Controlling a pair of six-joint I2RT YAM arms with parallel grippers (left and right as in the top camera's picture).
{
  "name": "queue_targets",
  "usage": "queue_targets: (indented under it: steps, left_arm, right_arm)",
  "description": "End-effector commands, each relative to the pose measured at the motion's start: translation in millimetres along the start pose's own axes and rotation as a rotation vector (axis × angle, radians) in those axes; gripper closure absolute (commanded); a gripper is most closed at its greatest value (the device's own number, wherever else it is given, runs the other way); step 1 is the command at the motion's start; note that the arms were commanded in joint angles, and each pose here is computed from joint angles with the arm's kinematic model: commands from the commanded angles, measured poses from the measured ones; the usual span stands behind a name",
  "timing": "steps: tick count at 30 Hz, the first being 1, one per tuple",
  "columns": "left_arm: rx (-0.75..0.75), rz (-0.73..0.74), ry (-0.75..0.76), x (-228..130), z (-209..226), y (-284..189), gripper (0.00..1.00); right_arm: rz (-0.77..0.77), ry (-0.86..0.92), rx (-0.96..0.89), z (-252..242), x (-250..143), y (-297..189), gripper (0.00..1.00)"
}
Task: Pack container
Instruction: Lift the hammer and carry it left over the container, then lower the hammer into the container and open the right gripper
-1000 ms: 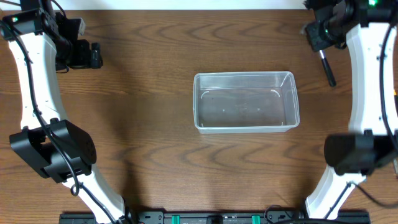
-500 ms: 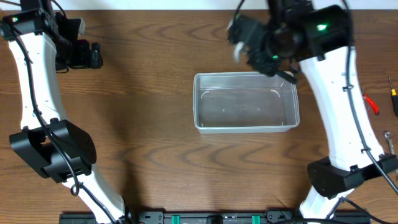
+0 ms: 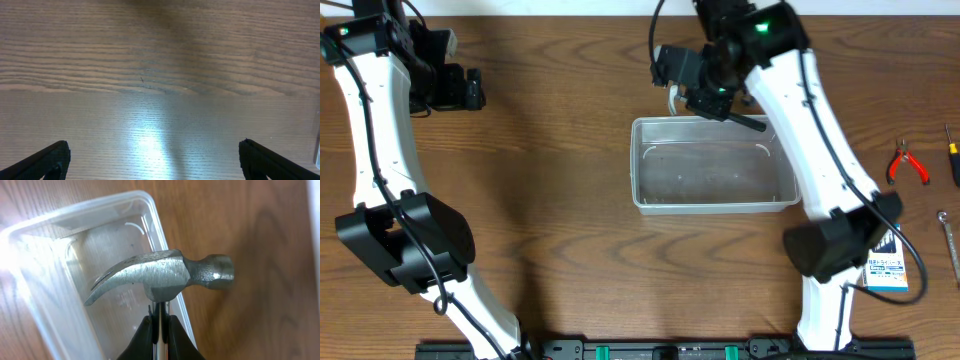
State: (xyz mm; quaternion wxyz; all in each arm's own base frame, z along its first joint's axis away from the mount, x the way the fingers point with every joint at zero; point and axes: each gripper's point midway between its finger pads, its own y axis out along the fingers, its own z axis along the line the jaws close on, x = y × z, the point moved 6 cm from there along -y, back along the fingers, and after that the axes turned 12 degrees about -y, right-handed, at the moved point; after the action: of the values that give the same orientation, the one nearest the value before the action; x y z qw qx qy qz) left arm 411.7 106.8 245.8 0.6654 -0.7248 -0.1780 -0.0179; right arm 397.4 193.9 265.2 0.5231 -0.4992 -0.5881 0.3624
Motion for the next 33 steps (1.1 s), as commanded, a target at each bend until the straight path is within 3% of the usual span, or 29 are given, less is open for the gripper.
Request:
queue_targets:
  steps: [1, 8, 21, 33]
  left_arm:
    - [-0.013, 0.021, -0.008, -1.5, 0.8, 6.5, 0.02]
    - [-0.013, 0.021, -0.008, -1.5, 0.8, 6.5, 0.02]
    - [-0.013, 0.021, -0.008, -1.5, 0.8, 6.5, 0.02]
    - [-0.013, 0.021, -0.008, -1.5, 0.8, 6.5, 0.02]
  right_arm:
    - [0.011, -0.032, 0.055, 0.0, 2.0, 25.2, 0.99]
    - [0.053, -0.084, 0.151, 4.7, -4.8, 56.8, 0.99]
    - [0.042, -0.313, 0.229, 13.5, -9.8, 62.6, 0.99]
    - [0.067, -0.302, 0.300, 13.9, -15.6, 100.0, 0.99]
